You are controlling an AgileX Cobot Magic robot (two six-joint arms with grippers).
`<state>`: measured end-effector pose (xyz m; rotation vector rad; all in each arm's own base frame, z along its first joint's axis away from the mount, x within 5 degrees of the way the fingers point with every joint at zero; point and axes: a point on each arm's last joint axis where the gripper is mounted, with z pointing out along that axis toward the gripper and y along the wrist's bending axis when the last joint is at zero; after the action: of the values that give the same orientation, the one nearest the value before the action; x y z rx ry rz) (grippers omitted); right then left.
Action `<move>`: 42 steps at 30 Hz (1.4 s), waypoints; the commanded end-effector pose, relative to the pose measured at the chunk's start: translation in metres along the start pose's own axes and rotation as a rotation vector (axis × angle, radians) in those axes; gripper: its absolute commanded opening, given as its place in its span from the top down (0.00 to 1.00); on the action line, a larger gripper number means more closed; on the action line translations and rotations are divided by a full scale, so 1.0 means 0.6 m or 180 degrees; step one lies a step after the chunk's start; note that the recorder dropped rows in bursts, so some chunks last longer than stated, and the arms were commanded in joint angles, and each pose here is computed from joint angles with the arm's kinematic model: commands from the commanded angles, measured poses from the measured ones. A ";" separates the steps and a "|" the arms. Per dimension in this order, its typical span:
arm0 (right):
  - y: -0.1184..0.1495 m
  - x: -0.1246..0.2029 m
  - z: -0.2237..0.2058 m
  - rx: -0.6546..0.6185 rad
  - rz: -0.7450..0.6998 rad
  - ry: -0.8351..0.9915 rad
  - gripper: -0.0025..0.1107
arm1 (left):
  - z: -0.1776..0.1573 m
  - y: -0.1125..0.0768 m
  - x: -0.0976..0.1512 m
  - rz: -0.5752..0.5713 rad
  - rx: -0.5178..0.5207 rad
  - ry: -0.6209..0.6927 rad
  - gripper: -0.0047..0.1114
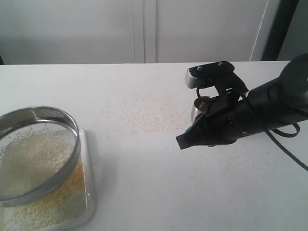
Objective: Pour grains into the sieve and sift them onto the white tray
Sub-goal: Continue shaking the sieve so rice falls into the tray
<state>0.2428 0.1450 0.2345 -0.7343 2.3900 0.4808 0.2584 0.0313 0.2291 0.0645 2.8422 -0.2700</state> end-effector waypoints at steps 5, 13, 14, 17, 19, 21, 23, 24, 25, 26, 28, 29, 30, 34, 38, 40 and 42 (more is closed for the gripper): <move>0.001 0.003 -0.002 -0.0004 -0.0092 0.0047 0.98 | -0.013 0.006 0.001 -0.0086 -0.0213 0.0048 0.96; 0.000 0.003 -0.002 0.0011 -0.0112 0.0038 0.98 | -0.010 0.004 0.007 0.0024 -0.0317 0.0201 0.96; 0.000 0.003 -0.002 0.0007 -0.0112 0.0043 0.98 | -0.012 0.004 0.004 -0.0136 -0.0223 0.0134 0.96; 0.000 0.003 -0.002 0.0003 -0.0107 0.0044 0.98 | 0.021 -0.062 0.013 0.0579 0.0542 0.0174 0.96; -0.001 0.002 -0.002 0.0034 -0.0143 0.0030 0.98 | 0.020 -0.051 0.017 0.0614 0.0157 0.0361 0.96; -0.001 0.004 -0.002 0.0021 -0.0153 0.0059 0.98 | -0.008 -0.005 0.010 0.0189 -0.0460 0.0315 0.96; 0.001 0.007 -0.002 -0.0022 -0.0144 0.0126 0.98 | -0.010 -0.013 0.004 -0.0033 -0.0063 0.0153 0.96; 0.002 0.007 -0.002 -0.0032 -0.0129 0.0128 0.98 | 0.002 -0.040 0.003 0.0173 0.0306 0.0119 0.96; 0.001 0.005 -0.002 -0.0010 -0.0130 0.0094 0.98 | 0.009 -0.068 0.003 0.0483 0.0609 0.0117 0.96; 0.000 0.004 -0.002 0.0019 -0.0143 0.0062 0.98 | 0.015 -0.086 0.008 0.0755 0.0648 0.0222 0.96; -0.002 0.002 -0.002 0.0043 -0.0152 0.0032 0.98 | 0.003 -0.059 0.005 0.0593 0.0065 0.0358 0.96; -0.001 0.003 -0.002 0.0034 -0.0150 0.0045 0.98 | -0.012 -0.036 0.001 0.0349 -0.0231 0.0321 0.96; 0.001 0.007 -0.002 -0.0013 -0.0150 0.0119 0.98 | -0.028 -0.022 -0.008 0.0046 -0.0206 0.0170 0.96; 0.000 0.006 -0.002 0.0002 -0.0159 0.0098 0.98 | -0.014 -0.066 -0.001 0.0662 -0.0036 0.0460 0.96; 0.000 0.005 -0.002 0.0005 -0.0143 0.0078 0.98 | -0.016 -0.073 0.003 0.0638 0.0332 0.0344 0.96; -0.001 0.002 -0.002 0.0039 -0.0149 0.0031 0.98 | -0.016 -0.055 0.012 0.0632 -0.0122 0.0483 0.96; 0.000 0.005 -0.002 0.0010 -0.0143 0.0076 0.98 | -0.028 -0.022 0.003 0.0068 -0.0219 0.0187 0.96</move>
<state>0.2418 0.1438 0.2333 -0.7840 2.3921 0.4521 0.2494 0.0074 0.2399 0.2740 2.9650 -0.1712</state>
